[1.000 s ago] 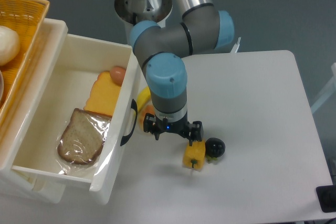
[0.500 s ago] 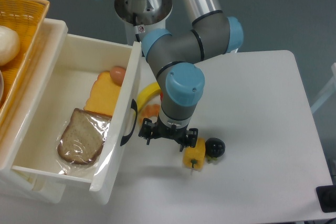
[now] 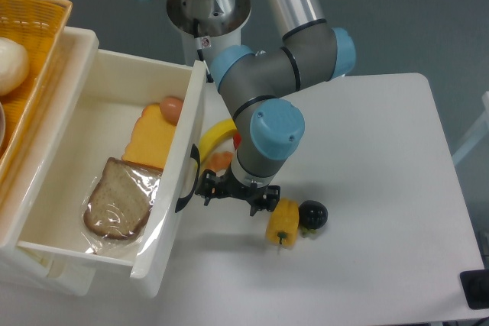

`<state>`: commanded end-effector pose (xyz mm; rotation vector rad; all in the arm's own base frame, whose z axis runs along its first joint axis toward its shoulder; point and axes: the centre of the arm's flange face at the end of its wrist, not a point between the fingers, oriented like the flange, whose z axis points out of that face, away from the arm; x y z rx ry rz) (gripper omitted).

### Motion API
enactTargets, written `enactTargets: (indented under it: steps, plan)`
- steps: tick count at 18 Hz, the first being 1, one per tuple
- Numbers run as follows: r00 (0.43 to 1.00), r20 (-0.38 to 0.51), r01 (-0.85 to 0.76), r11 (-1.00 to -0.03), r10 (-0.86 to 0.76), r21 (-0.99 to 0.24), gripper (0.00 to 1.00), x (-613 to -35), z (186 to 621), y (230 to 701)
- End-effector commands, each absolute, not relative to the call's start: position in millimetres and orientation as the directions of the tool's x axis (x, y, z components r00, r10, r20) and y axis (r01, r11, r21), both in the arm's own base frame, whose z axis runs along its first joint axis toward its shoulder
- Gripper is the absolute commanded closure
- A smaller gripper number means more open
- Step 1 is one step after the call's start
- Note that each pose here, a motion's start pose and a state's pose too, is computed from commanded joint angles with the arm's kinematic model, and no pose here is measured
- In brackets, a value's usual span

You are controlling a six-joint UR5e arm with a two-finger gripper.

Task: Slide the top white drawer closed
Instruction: 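Bring the gripper against the drawer front near its black handle, then push the white drawer into the cabinet with the gripper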

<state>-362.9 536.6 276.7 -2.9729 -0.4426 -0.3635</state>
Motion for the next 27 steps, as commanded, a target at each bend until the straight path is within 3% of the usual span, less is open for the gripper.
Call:
enactTargets:
  steps: [27]
  plan:
    - [0.935, 0.288, 0.244, -0.965, 0.207, -0.100, 0.00, -318.8, 306.9, 549.2]
